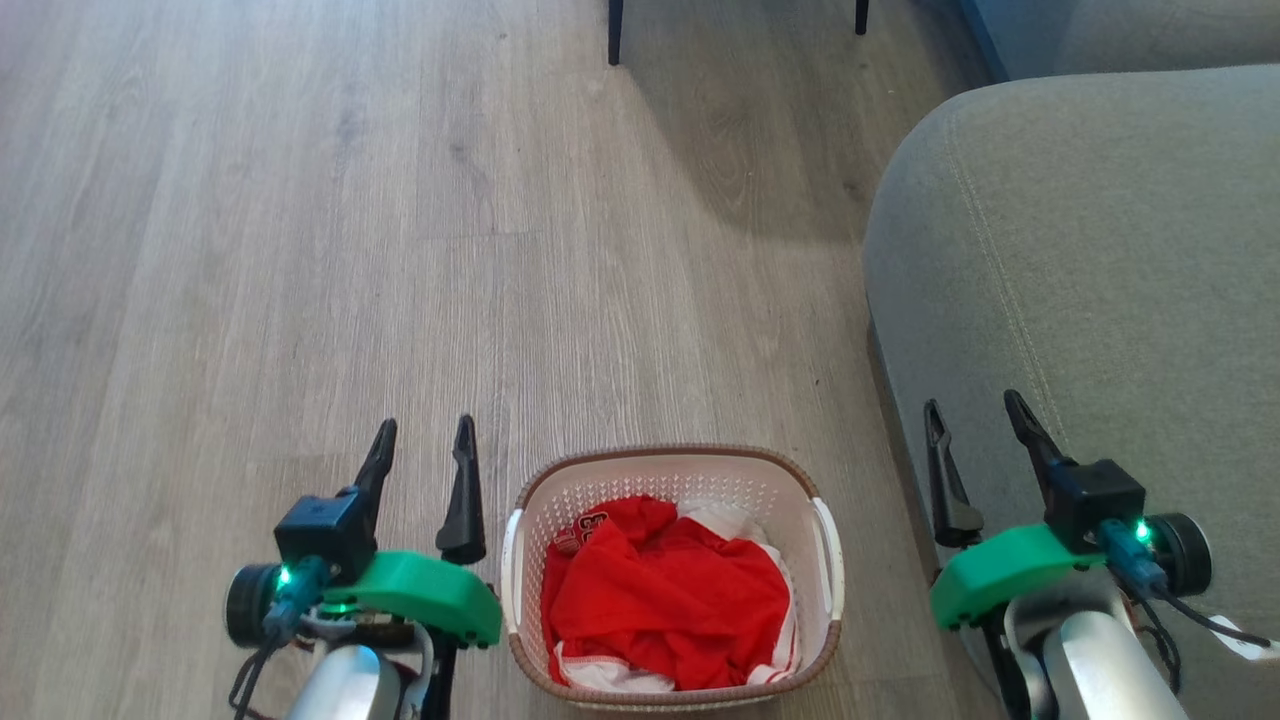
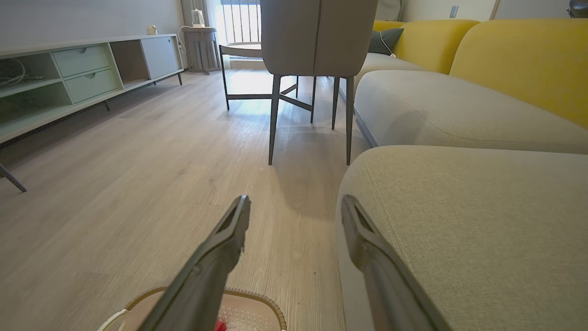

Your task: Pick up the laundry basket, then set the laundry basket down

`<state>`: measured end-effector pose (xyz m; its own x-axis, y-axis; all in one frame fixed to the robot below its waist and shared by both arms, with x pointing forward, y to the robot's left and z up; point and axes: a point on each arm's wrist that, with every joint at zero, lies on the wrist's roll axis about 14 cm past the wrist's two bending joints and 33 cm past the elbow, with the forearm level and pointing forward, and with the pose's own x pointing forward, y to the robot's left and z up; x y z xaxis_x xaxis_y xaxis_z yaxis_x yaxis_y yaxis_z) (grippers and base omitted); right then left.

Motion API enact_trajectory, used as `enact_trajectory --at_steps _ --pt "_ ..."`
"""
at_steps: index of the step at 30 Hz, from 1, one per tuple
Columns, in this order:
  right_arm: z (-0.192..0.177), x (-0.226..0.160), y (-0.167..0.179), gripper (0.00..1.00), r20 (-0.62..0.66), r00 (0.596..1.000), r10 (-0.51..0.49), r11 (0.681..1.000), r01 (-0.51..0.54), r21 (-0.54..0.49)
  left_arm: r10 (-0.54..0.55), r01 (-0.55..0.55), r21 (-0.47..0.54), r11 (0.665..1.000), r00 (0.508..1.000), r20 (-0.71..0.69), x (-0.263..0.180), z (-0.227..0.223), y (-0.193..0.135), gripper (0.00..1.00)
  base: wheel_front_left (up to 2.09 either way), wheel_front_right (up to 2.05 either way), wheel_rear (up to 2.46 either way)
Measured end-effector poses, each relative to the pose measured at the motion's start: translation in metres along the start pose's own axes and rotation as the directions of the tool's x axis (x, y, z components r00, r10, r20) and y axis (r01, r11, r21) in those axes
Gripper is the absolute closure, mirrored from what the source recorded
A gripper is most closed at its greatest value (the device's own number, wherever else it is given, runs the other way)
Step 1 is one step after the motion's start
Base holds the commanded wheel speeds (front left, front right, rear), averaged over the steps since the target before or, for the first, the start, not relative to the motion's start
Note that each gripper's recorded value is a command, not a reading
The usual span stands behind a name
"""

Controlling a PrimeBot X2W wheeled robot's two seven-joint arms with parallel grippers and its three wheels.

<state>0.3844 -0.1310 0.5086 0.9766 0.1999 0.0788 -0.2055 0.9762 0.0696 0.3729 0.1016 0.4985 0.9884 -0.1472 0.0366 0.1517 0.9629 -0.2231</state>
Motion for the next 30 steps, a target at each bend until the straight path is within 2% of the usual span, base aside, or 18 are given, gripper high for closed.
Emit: enact_trajectory --at_steps 18,30 --pt "-0.008 0.002 -0.001 0.00 -0.021 1.000 -0.001 1.000 0.001 0.004 0.008 -0.010 -0.034 0.999 0.999 -0.040 0.001 -0.013 0.004 0.00 0.00 0.00 0.00" --pt "-0.043 0.023 -0.003 0.00 -0.119 0.993 0.009 1.000 -0.008 0.009 0.023 -0.028 -0.035 0.999 0.989 -0.146 0.018 -0.048 0.010 0.00 0.00 0.00 0.00"
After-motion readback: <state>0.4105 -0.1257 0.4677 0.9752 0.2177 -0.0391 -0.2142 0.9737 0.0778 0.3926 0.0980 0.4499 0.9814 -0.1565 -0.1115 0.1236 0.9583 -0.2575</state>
